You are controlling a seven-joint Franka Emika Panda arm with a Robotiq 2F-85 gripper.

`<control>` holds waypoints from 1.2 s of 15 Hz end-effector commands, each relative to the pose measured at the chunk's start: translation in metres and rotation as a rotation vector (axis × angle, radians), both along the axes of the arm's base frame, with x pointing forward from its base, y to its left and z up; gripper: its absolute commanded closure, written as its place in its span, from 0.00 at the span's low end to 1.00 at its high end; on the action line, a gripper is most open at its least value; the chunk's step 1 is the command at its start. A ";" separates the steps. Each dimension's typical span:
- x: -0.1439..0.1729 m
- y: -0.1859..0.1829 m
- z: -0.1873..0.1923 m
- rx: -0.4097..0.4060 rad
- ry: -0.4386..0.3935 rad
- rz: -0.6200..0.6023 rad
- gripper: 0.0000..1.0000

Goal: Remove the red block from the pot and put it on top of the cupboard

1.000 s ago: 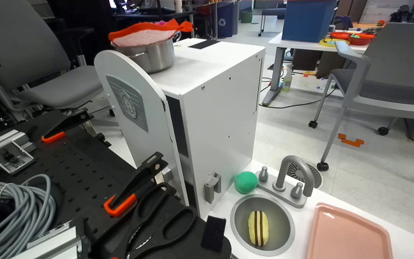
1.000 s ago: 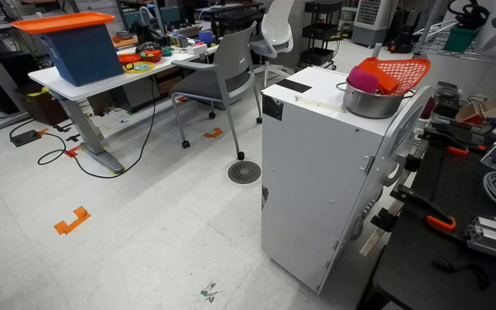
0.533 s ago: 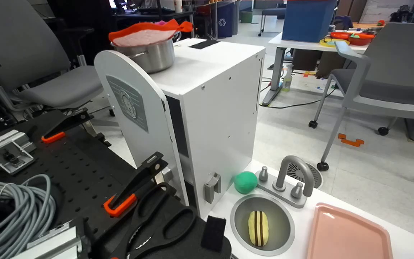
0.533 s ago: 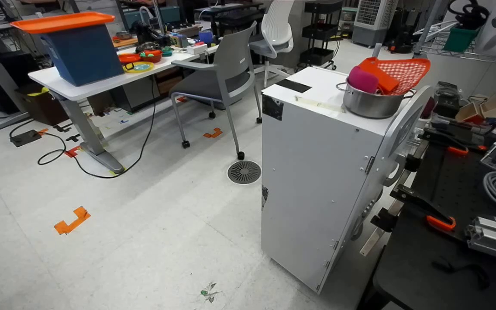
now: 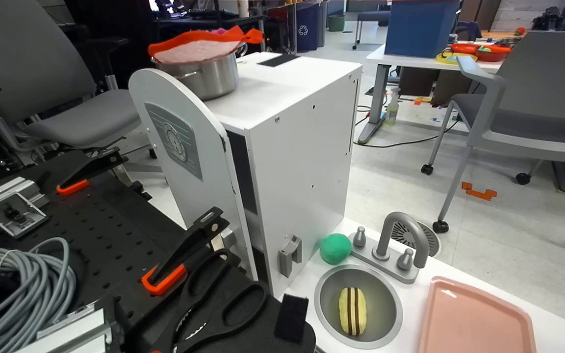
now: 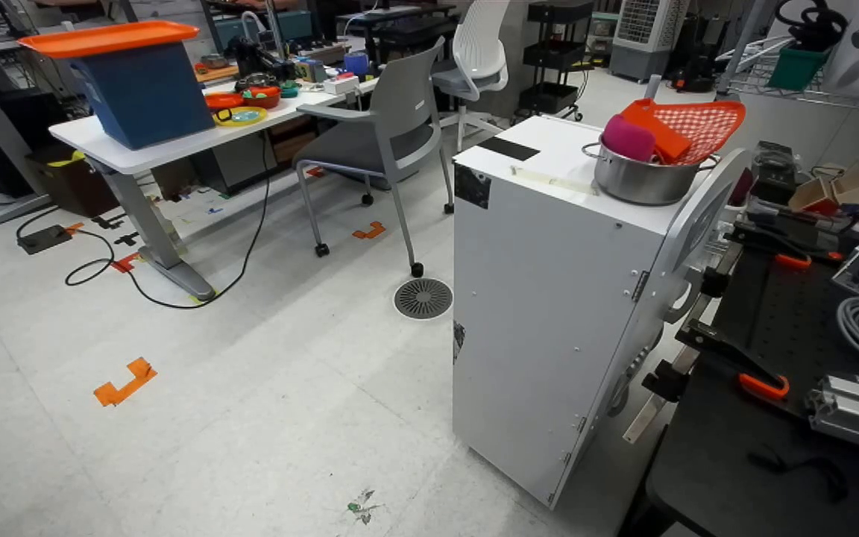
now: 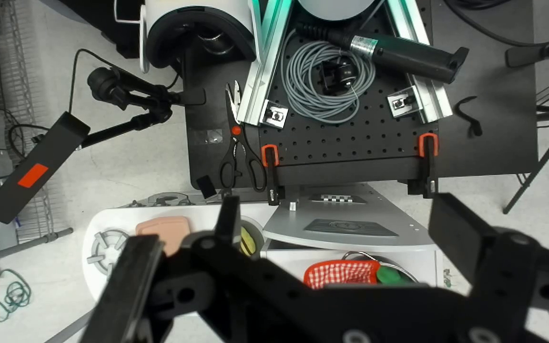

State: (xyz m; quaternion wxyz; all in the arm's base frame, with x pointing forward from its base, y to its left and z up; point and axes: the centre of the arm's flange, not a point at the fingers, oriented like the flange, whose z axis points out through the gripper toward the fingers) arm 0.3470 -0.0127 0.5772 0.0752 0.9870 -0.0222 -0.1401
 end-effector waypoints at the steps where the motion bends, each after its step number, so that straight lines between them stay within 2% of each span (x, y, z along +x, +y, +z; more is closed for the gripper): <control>1: 0.000 0.000 0.000 0.002 -0.009 0.010 0.00; 5: 0.007 -0.005 0.009 0.007 -0.052 -0.005 0.00; 13: 0.045 -0.030 0.047 0.025 -0.227 -0.080 0.00; 18: 0.072 -0.064 0.044 0.016 -0.250 -0.185 0.00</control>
